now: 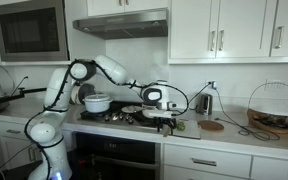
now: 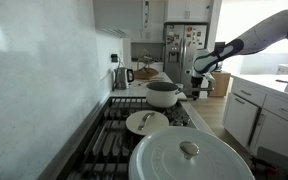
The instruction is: Remove the wooden spatula from the chopping board and use it to stir the contents in the pot on the right side of the stove, return the wooden spatula to the chopping board
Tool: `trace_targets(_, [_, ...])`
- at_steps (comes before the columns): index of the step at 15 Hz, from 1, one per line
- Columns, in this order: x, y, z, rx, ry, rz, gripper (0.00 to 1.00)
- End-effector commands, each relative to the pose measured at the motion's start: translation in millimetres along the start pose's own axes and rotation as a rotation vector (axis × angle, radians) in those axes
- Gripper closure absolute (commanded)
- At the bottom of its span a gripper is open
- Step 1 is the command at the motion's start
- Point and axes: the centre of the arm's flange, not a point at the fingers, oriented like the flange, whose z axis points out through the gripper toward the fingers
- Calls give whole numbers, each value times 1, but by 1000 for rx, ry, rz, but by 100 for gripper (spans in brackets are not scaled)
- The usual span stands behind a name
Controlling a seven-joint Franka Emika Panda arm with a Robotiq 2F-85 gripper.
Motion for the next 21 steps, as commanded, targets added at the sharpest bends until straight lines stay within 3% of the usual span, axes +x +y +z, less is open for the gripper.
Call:
trace_targets(1, [15, 11, 3, -5, -23, -33, 0])
trace_targets(8, [20, 15, 19, -3, -46, -36, 0])
trace_targets(9, [20, 15, 21, -3, -49, -38, 23])
trace_targets(11, [20, 15, 23, -5, -50, -40, 34])
trace_targets(16, [21, 15, 22, -11, -48, -43, 75])
trace_targets(19, [22, 15, 21, -13, -48, -43, 96])
trace_targets(21, [22, 14, 20, -15, -49, -43, 93])
